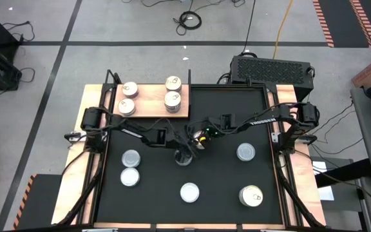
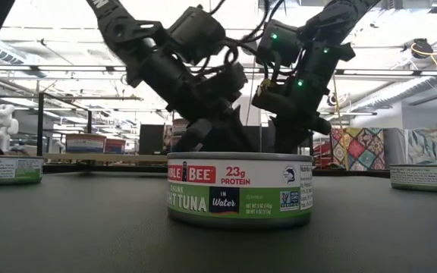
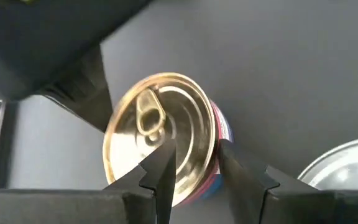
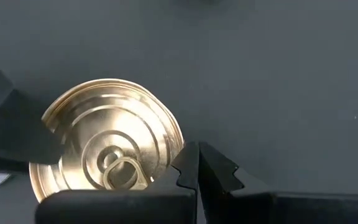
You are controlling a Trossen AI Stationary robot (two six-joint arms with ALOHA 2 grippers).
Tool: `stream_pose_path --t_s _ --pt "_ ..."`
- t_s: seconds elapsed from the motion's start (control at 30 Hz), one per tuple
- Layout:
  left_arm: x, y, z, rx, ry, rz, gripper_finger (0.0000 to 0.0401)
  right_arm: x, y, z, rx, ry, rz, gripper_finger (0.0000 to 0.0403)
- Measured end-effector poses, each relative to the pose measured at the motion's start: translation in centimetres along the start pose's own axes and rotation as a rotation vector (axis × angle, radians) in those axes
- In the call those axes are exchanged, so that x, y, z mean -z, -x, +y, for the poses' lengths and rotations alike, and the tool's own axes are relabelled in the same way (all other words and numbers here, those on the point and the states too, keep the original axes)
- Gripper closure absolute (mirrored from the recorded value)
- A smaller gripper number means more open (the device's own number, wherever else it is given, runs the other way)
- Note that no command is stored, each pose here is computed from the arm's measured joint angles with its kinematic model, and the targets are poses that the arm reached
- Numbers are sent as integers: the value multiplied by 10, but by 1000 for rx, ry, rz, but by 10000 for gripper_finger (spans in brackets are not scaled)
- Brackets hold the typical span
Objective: Stack canned seafood by type on shelf
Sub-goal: Stack the blue-pink tuna can on top of the other blue-pink tuna cans on the shelf
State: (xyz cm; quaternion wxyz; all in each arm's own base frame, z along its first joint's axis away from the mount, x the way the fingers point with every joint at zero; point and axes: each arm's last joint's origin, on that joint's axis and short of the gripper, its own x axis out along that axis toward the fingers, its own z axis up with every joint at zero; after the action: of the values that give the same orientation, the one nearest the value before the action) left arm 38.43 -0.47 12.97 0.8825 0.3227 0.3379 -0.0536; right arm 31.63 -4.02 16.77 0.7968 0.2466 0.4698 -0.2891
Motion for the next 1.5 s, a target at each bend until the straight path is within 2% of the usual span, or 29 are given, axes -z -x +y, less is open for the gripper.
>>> stream_pose_path --t_s 0.2,0.43,0.53,0.73,1.07,1.3,1.5 --pt "-6 0 11 76 -83 96 278 -1 0 0 -7 -2 -5 403" --pt "-6 1 12 65 -131 120 284 -1 0 1 -8 2 -6 403" --pt "-7 1 10 67 -146 123 308 -1 0 1 -8 5 -6 403" --pt "-10 2 9 66 -151 117 386 -1 0 0 -2 5 -14 403" --pt "-15 5 3 56 -159 120 399 -1 12 -1 -10 33 -5 403" --pt "-17 7 1 45 -166 139 400 2 42 -12 49 34 -18 403" --pt "-16 9 1 35 -150 160 401 14 68 -22 199 9 -30 403"
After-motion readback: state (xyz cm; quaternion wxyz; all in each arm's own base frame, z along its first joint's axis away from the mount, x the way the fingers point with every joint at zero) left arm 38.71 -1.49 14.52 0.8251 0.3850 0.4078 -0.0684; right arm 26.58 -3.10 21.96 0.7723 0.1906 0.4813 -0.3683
